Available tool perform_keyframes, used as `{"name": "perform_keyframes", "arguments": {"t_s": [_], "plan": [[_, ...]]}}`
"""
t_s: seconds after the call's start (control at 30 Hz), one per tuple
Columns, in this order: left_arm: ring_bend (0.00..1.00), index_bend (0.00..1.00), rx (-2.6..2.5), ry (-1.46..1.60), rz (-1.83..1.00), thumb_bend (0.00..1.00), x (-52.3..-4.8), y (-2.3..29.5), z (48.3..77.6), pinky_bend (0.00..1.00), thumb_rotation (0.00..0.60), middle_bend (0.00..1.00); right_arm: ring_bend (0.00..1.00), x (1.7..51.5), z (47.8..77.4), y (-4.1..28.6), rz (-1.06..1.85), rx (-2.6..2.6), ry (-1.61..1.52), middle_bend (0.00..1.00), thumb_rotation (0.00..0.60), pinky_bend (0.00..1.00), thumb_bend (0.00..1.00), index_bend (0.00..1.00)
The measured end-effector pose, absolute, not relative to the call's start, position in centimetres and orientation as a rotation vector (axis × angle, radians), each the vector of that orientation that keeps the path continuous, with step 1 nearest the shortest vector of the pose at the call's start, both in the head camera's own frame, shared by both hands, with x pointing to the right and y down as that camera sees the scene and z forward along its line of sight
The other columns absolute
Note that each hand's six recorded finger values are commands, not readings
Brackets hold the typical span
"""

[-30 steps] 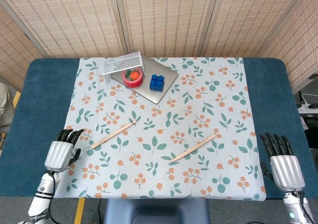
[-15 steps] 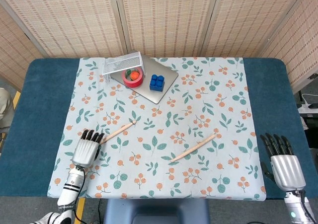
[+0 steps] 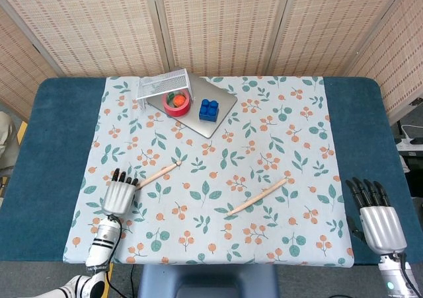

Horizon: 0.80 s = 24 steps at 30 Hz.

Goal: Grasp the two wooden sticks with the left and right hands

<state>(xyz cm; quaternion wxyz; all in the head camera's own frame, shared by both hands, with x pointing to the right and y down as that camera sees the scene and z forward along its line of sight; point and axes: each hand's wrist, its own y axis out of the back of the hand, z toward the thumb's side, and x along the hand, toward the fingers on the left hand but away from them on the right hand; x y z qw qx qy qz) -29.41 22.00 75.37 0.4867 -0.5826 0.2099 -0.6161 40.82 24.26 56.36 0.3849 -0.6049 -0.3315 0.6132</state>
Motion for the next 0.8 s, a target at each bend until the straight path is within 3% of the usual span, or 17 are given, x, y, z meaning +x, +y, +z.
{"name": "perform_keyframes", "arguments": {"t_s": [0.13,0.23,0.47,0.63,0.8], "plan": [[0.33,0.55,-1.409,0.510,-1.507,0.40,-29.7,22.0,75.6,0.19,0.600,0.60,0.00,40.8,56.4,24.3,1.565,-1.543,-0.841,0.03,0.600,0.00,0.34,0.00],[0.40,0.65,-1.403,0.511,-1.506,0.41,-29.8,21.9,75.7,0.19,0.600,0.69,0.00,40.7,56.5,24.3,1.566,-1.542,-0.838,0.03,0.600,0.00,0.34,0.00],[0.51,0.82,-1.395,0.547,-1.479,0.50,-30.0,21.9,75.5,0.19,0.600,0.86,0.00,40.6,56.8,24.4,1.569,-1.543,-0.828,0.03,0.600,0.00,0.34,0.00],[0.53,0.84,-1.408,0.606,-1.428,0.51,-30.5,21.7,74.7,0.19,0.600,0.88,0.00,39.5,57.8,24.2,1.552,-1.562,-0.794,0.03,0.600,0.00,0.33,0.00],[0.53,0.85,-1.458,0.707,-1.341,0.51,-31.3,21.6,73.3,0.19,0.600,0.88,0.00,37.2,59.0,22.7,1.485,-1.573,-0.708,0.04,0.600,0.00,0.33,0.06]]}}
